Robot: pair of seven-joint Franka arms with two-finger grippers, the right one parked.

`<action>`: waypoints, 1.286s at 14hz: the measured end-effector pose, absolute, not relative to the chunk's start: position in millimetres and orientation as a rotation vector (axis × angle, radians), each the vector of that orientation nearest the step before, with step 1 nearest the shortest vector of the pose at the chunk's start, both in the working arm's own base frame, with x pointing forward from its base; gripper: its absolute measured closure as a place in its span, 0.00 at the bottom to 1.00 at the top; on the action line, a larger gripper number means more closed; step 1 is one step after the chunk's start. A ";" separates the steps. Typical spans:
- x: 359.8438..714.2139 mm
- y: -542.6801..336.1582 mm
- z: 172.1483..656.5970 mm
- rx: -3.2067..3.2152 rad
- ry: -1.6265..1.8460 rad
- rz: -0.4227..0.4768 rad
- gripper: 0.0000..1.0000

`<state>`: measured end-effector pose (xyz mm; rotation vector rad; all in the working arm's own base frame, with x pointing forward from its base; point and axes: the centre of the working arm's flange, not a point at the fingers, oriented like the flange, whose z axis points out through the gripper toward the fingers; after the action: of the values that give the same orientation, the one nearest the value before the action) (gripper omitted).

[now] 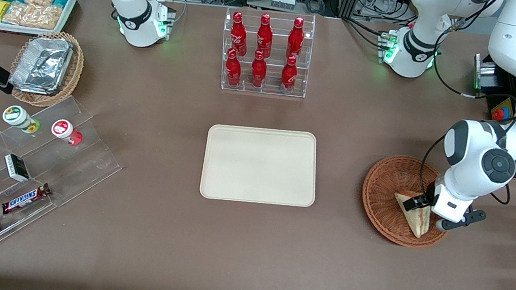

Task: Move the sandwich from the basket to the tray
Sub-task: 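Lower the left gripper and close it on the wrapped sandwich, then lift the sandwich and carry it over the cream tray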

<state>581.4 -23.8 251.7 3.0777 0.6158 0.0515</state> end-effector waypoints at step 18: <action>595.6 -210.2 410.5 3.054 0.312 -0.022 0.84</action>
<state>595.6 -210.2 410.5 3.0542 0.3115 -0.0220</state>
